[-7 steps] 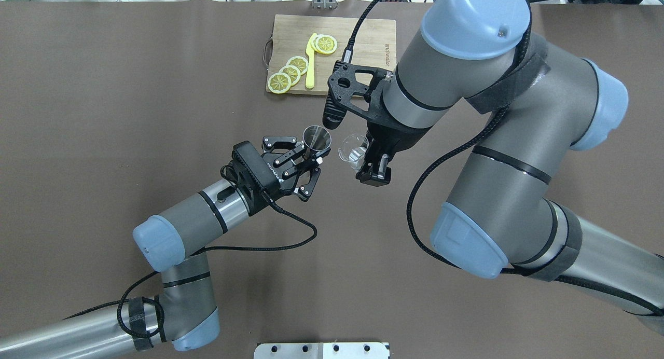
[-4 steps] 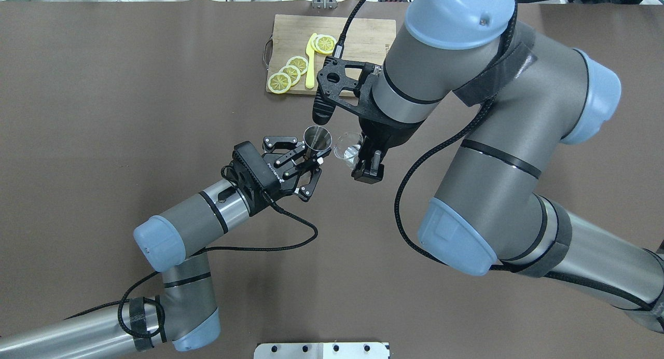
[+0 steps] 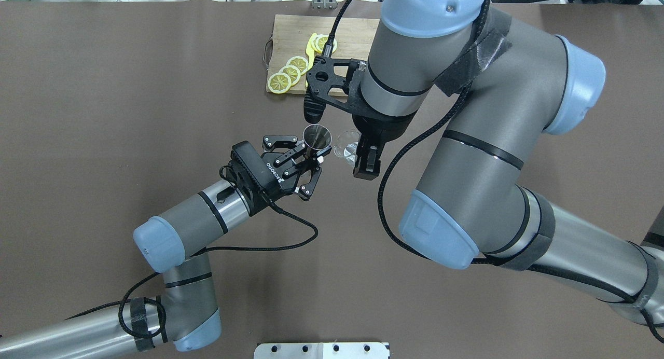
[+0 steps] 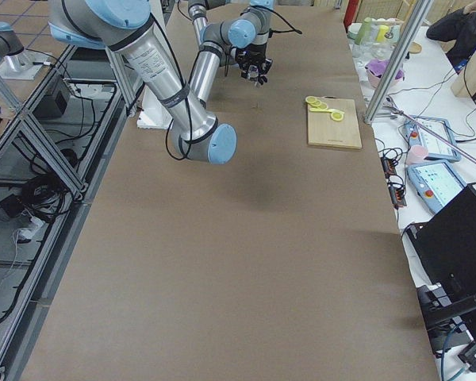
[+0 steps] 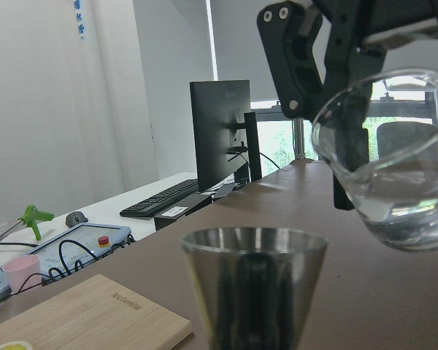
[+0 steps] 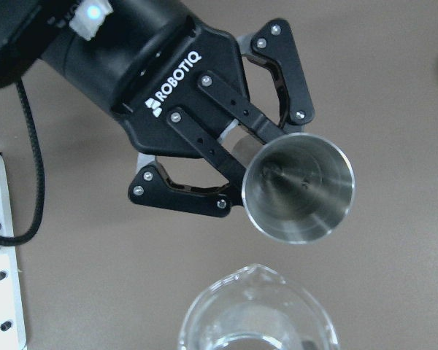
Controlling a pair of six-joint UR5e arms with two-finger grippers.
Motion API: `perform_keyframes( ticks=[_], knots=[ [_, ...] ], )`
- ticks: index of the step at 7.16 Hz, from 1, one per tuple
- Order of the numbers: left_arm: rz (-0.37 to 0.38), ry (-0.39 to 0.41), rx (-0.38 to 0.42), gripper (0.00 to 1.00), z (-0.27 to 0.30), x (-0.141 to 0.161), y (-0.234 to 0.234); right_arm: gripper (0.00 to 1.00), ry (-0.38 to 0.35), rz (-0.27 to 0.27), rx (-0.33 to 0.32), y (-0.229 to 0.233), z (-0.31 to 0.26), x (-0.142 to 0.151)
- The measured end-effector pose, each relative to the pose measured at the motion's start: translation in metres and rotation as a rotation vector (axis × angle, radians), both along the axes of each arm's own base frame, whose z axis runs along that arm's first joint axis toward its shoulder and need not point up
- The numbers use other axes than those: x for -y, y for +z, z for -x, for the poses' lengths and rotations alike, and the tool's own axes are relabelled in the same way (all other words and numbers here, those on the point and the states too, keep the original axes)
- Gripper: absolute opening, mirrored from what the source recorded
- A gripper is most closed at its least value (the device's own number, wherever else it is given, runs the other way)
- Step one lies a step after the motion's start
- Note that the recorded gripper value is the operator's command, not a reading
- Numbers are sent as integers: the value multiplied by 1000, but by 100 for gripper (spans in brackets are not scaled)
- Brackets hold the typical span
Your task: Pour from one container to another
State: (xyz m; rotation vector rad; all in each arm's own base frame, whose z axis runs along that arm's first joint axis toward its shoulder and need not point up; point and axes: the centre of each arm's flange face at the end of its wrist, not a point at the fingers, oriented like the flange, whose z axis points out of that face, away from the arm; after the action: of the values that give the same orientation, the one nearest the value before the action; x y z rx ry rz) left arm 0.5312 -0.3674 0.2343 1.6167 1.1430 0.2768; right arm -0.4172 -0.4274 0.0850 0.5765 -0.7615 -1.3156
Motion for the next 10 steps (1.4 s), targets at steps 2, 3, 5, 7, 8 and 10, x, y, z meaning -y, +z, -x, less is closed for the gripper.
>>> perform_keyframes(
  ticks=[2,3,5,7,8,10],
  knots=[
    [0,-1,-1,0,0,0,0,0,-16,-10,-27,-6,2,3],
    [0,-1,-1,0,0,0,0,0,-19,-8,-36,-12,5,6],
    [0,-1,-1,0,0,0,0,0,-29,-7,-57,-19,12,13],
    [0,-1,-1,0,0,0,0,0,-60,-29,-86,-21,9,20],
    [0,-1,-2,0,0,0,0,0,-66,-29,-100,-23,9,24],
    [0,-1,-2,0,0,0,0,0,-69,-18,-124,-34,16,31]
  ],
)
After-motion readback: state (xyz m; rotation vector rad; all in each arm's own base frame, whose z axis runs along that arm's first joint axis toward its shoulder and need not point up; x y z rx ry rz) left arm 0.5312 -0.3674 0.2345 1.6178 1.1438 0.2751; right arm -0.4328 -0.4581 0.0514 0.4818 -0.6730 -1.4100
